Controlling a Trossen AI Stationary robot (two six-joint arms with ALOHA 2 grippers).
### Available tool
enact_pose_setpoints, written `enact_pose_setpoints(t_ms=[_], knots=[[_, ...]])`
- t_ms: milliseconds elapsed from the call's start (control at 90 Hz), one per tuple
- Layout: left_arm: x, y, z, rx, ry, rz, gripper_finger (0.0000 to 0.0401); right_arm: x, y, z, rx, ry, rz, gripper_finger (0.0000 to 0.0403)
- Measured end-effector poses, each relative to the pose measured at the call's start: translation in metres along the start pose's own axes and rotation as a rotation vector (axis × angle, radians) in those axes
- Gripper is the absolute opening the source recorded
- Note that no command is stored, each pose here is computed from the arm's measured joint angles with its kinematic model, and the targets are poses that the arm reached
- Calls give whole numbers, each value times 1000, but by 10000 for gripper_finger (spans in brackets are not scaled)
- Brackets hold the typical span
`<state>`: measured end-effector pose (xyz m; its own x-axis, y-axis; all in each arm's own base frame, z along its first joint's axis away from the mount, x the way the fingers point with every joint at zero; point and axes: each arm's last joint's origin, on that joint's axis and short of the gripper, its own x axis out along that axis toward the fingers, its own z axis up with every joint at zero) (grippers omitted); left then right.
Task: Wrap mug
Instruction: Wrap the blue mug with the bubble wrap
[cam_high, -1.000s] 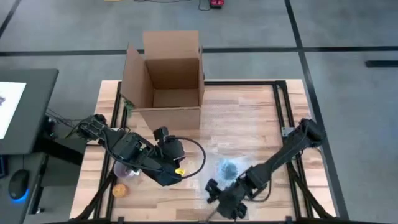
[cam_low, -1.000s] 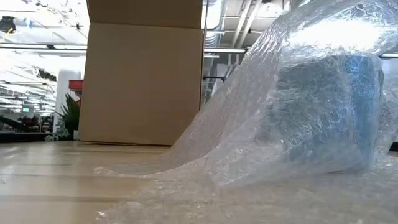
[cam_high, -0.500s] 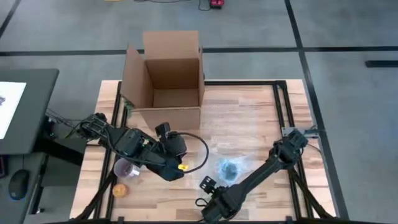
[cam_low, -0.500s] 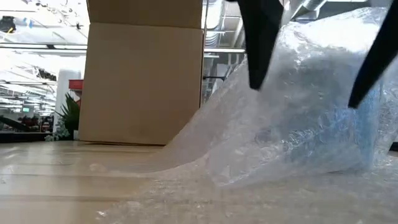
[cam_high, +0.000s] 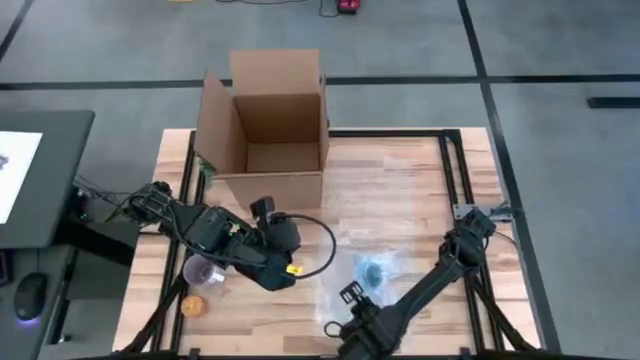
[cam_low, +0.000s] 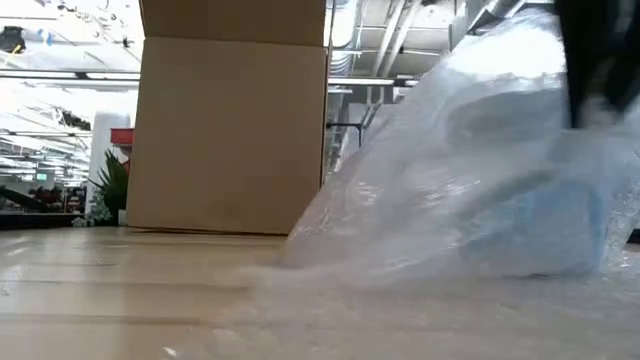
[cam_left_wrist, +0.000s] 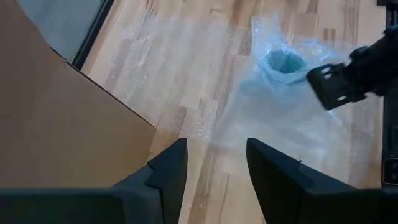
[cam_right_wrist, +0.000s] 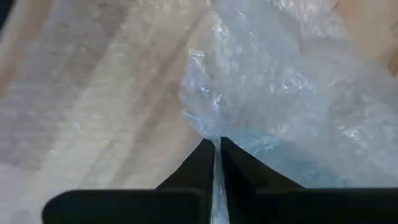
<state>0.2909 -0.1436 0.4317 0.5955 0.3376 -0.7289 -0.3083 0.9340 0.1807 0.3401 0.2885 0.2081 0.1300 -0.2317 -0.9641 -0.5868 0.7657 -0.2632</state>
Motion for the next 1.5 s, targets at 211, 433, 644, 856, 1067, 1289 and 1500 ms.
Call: enact_pose_setpoints(t_ms=[211, 433, 644, 856, 1067, 1289, 1500], knots=[[1, -1, 5, -19, -37, -18, 146, -5, 16, -5, -28, 31, 26, 1], [31, -25, 37, 143, -169, -256, 146, -10, 34, -9, 28, 41, 42, 0], [105, -39, 58, 268, -187, -275, 146, -15, 55, -12, 22, 29, 61, 0], [172, -39, 68, 318, -150, -478, 146, -16, 60, -13, 15, 30, 78, 0], [218, -46, 62, 457, -117, -620, 152, -16, 59, -12, 19, 26, 89, 0], [252, -61, 50, 534, -96, -631, 201, -16, 59, -12, 19, 26, 92, 0], [289, -74, 36, 502, -41, -604, 244, -16, 59, -12, 18, 27, 95, 0]])
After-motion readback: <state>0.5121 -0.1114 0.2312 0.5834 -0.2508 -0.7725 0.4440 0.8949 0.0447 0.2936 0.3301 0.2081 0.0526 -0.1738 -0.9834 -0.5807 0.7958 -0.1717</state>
